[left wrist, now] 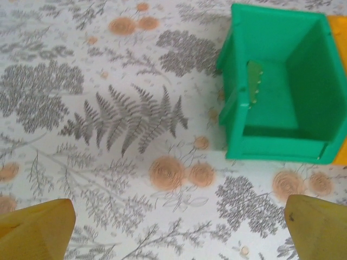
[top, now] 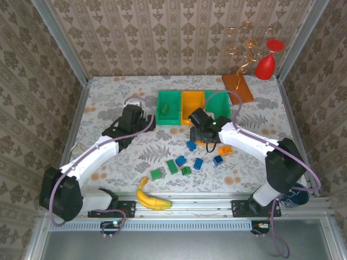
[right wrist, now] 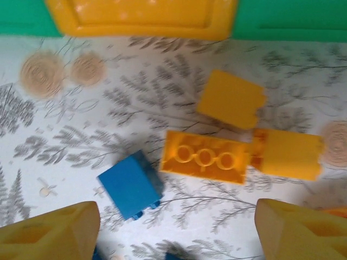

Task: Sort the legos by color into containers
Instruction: Pick up the lego from the center of the table.

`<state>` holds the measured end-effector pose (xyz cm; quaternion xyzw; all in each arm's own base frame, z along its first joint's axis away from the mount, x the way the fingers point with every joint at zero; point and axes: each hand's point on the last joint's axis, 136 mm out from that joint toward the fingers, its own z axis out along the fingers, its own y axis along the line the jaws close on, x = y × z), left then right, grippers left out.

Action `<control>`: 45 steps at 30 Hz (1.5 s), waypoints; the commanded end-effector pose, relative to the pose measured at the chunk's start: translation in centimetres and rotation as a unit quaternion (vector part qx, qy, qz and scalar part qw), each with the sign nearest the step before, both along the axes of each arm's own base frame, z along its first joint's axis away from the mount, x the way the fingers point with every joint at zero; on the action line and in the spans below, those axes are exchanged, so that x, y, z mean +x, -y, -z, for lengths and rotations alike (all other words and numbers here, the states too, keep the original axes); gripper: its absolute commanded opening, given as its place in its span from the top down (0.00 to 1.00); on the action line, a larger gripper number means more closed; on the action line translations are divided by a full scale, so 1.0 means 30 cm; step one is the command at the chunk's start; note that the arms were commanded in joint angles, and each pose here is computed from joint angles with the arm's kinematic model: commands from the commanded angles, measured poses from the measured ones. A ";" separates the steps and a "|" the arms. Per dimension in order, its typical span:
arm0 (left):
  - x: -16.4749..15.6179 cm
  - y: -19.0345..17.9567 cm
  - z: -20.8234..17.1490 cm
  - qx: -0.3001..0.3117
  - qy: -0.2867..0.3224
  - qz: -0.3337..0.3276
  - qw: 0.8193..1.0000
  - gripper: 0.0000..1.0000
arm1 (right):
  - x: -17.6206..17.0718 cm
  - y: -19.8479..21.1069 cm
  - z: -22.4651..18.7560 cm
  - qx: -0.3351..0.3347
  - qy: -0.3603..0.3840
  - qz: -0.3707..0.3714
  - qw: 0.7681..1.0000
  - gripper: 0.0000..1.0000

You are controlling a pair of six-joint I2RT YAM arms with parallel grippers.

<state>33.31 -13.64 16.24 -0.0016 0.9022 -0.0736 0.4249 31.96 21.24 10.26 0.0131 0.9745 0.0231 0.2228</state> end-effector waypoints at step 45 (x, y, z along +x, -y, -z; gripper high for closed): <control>-0.140 -0.125 0.136 -0.033 -0.051 -0.059 0.996 0.00 | -0.064 -0.175 0.218 -0.054 -0.110 -0.090 0.988 0.58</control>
